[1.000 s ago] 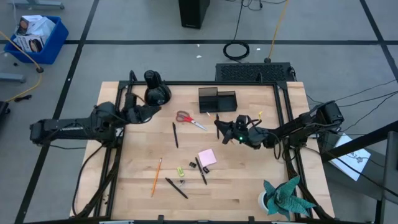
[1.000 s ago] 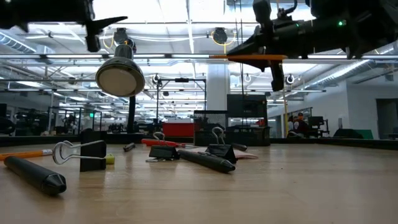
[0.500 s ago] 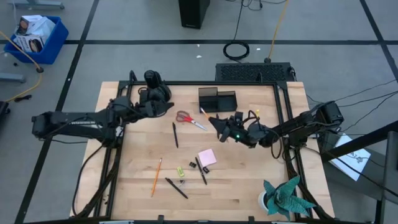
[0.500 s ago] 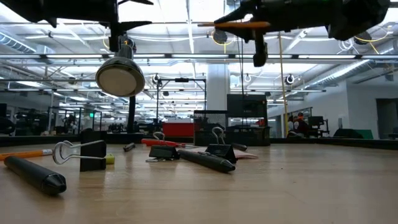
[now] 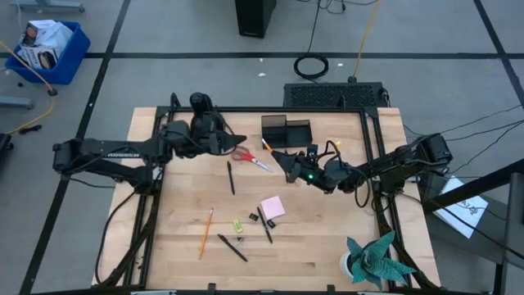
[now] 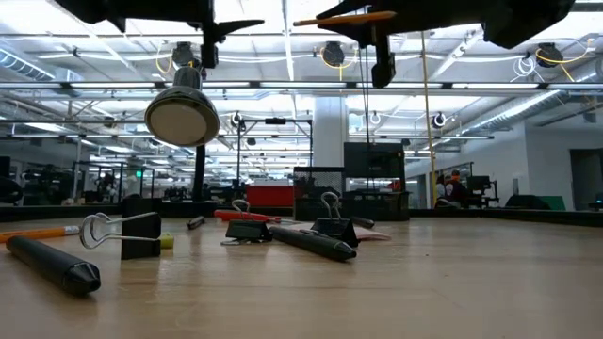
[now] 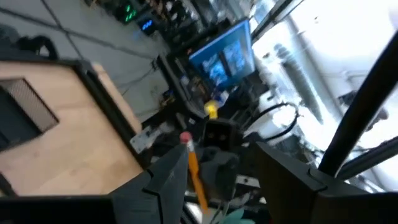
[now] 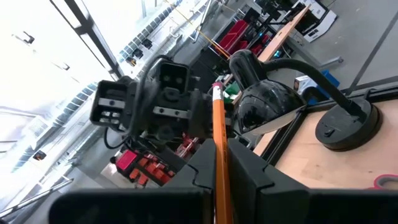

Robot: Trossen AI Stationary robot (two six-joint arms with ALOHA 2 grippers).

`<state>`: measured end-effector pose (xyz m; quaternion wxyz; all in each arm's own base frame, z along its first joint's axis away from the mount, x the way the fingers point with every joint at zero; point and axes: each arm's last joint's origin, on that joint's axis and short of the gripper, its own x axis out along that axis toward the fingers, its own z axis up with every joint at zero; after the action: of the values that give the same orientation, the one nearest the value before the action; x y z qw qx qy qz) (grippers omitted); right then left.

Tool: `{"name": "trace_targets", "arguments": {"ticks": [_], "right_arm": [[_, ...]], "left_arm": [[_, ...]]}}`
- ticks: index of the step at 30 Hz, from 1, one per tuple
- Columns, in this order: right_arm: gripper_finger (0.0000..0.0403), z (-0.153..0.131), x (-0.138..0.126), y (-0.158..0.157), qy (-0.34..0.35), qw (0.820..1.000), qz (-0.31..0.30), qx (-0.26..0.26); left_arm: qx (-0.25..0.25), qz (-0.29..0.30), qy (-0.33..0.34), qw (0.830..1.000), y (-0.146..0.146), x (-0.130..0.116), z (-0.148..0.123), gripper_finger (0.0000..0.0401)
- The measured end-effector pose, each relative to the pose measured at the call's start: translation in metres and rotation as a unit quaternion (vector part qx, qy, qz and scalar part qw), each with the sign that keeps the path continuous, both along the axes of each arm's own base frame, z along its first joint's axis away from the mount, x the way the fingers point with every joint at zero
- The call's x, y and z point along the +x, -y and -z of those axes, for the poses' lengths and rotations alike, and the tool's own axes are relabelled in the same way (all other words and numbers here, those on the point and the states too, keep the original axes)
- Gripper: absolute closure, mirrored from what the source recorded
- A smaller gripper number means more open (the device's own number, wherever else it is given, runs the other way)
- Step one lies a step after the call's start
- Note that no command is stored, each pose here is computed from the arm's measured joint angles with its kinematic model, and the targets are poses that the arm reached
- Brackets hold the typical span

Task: Pick and place office supplies into organizer
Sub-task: Put the orange pencil into the black desk organizer

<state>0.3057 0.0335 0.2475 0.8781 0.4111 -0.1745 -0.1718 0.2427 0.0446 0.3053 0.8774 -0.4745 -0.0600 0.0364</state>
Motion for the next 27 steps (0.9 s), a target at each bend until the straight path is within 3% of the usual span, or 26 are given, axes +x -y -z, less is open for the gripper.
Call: {"name": "trace_targets", "arguments": {"ticks": [8, 16, 27], "right_arm": [[0.0389, 0.000, 0.000, 0.000, 0.005, 1.000, -0.001, 0.006], [0.0389, 0.000, 0.000, 0.000, 0.009, 1.000, -0.003, 0.014], [0.0389, 0.000, 0.000, 0.002, 0.008, 1.000, 0.001, 0.014]], "left_arm": [[-0.015, 0.005, -0.024, 1.000, -0.002, 0.013, 0.010, 0.0212], [-0.011, 0.005, -0.022, 1.000, -0.002, 0.013, 0.009, 0.0212], [-0.028, 0.027, -0.001, 0.999, -0.007, 0.034, 0.017, 0.0213]]}}
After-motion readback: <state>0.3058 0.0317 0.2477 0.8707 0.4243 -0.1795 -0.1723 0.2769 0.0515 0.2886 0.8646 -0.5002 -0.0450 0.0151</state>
